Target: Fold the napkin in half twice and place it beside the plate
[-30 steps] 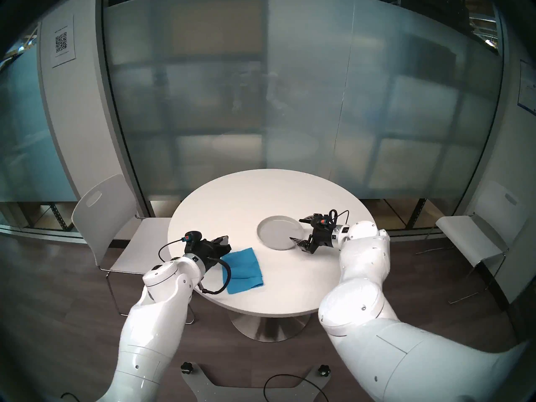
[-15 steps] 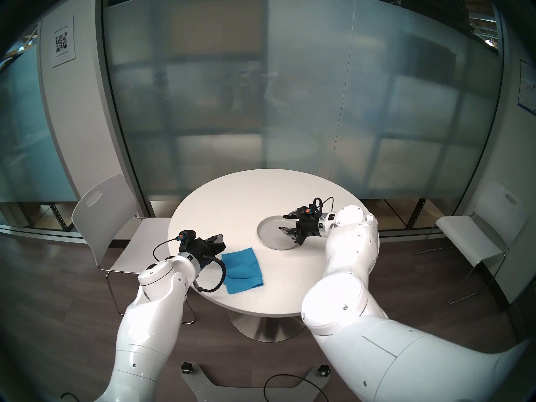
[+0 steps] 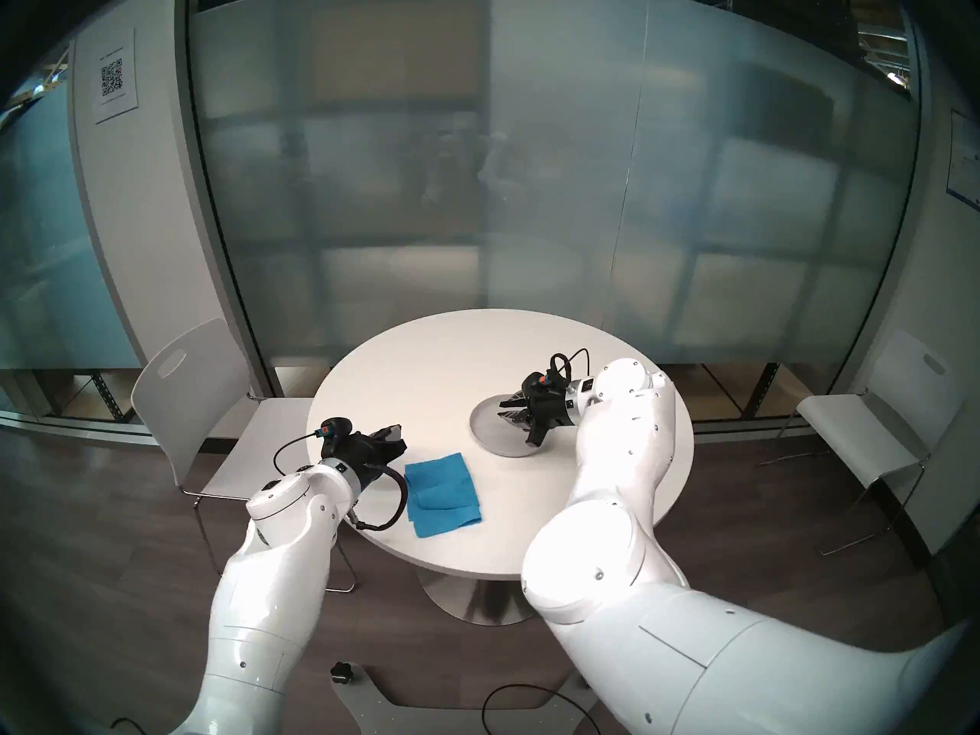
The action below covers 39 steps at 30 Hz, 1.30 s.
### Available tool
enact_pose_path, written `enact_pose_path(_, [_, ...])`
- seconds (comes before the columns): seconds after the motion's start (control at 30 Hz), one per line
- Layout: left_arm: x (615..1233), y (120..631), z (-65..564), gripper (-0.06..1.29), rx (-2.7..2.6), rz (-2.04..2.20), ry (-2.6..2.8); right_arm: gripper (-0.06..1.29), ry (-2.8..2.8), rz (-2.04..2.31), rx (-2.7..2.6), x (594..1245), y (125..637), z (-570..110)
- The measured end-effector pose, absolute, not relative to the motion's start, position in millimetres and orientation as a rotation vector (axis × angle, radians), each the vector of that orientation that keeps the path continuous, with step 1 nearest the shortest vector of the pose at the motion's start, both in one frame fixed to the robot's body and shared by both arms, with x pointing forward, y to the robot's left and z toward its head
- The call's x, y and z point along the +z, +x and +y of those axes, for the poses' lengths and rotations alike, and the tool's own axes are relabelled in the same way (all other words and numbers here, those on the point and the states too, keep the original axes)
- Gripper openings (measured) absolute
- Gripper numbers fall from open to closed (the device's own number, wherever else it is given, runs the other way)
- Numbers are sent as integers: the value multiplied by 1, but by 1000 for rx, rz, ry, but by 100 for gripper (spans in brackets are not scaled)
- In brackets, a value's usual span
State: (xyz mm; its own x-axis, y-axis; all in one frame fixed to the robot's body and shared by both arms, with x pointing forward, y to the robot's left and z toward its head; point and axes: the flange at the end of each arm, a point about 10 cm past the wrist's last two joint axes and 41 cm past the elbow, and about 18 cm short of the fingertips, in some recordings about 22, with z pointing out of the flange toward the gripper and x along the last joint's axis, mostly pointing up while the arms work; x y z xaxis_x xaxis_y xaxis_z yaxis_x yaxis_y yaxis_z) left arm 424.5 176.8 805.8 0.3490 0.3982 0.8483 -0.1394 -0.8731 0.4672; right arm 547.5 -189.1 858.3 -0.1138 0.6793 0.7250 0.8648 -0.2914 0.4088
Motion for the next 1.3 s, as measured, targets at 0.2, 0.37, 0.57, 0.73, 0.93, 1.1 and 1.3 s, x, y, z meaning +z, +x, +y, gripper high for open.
enact_pose_path(0.2, [807, 425, 179, 33, 1553, 231, 2150, 43, -1977, -1766, -1302, 865, 542, -187])
enact_pose_path(0.37, [808, 426, 181, 33, 1557, 235, 2147, 42, -2013, -1783, -1261, 870, 538, -189])
enact_pose_path(0.57, [810, 426, 182, 33, 1562, 236, 2141, 34, -2081, -1788, -1217, 879, 531, -196])
enact_pose_path(0.73, [812, 426, 181, 33, 1566, 233, 2135, 34, -2153, -1774, -1187, 885, 523, -207])
enact_pose_path(0.93, [814, 426, 179, 33, 1568, 225, 2126, 86, -2263, -1741, -1168, 894, 513, -222])
enact_pose_path(1.1, [817, 426, 175, 33, 1568, 211, 2118, 106, -2349, -1706, -1149, 897, 502, -231])
enact_pose_path(1.3, [819, 426, 171, 33, 1570, 199, 2109, 98, -2452, -1675, -1129, 904, 489, -243])
